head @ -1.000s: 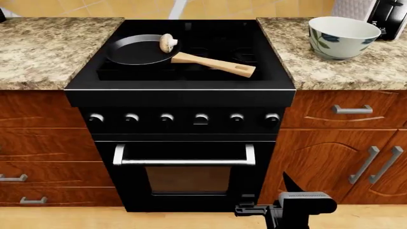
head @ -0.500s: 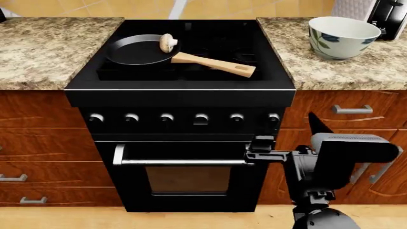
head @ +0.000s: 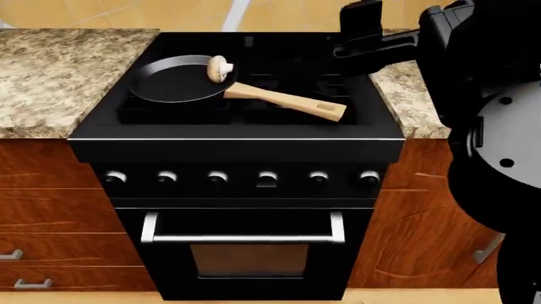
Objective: Pick the mushroom from the pan and place it in the bowl.
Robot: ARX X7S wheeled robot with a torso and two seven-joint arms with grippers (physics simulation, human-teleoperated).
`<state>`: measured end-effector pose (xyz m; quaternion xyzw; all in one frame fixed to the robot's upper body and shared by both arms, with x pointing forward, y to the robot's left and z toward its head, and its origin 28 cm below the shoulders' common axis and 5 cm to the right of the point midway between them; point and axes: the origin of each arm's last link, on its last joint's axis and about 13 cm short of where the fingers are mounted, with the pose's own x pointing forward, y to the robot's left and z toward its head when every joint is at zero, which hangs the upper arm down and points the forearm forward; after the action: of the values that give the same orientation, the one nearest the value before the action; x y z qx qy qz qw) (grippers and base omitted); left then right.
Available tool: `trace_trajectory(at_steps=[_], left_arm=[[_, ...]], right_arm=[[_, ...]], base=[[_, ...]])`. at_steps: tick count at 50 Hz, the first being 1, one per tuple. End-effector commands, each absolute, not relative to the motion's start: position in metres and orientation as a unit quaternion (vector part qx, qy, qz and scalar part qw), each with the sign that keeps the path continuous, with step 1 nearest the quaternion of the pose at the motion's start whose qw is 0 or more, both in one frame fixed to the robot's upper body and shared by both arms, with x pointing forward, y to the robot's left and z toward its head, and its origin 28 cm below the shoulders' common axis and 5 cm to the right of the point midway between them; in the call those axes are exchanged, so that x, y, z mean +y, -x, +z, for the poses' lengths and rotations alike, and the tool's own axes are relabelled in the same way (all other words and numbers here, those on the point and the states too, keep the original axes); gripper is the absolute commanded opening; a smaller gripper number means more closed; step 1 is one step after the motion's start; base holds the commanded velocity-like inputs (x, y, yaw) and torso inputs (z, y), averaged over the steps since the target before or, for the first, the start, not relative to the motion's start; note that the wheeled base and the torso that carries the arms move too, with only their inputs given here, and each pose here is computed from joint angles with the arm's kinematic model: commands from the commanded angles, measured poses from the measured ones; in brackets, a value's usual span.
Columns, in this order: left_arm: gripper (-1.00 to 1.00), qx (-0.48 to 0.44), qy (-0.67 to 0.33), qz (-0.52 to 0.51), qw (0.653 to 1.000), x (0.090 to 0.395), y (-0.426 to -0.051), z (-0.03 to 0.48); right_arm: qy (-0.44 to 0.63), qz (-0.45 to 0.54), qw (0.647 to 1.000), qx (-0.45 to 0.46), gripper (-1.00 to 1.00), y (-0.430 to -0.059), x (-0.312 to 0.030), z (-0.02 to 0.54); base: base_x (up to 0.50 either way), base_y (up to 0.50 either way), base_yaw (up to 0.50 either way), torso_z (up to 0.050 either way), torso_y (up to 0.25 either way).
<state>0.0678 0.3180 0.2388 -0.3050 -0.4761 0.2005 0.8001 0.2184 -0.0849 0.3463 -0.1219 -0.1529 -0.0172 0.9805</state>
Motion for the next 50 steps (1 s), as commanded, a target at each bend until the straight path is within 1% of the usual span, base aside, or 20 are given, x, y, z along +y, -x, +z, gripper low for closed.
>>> trace_trajectory(at_steps=[1,8,25,50], left_arm=[[1.00,-0.475,0.305,0.199,0.801,0.3179,-0.0689,0.2394],[1.00,-0.476,0.306,0.200,0.800,0.3173,-0.0682,0.2393],[1.00,-0.478,0.307,0.202,0.798,0.3172,-0.0669,0.2399],[1.00,-0.478,0.308,0.204,0.797,0.3180,-0.0663,0.2388]], right_arm=[[0.188,-0.049,0.964,-0.179,1.00,-0.2116,-0.0881,0.3903],[0.220,-0.057,0.957,-0.178,1.00,-0.2160,-0.0861,0.3932],[0.237,-0.046,0.954,-0.175,1.00,-0.2180,-0.0824,0.3906],[0.236,-0.041,0.956,-0.171,1.00,-0.2181,-0.0805,0.3886]], base=[[0.50,0.00,0.00,0.000,0.000],[0.50,0.00,0.00,0.000,0.000],[0.50,0.01,0.00,0.000,0.000],[0.50,0.11,0.00,0.000,0.001]])
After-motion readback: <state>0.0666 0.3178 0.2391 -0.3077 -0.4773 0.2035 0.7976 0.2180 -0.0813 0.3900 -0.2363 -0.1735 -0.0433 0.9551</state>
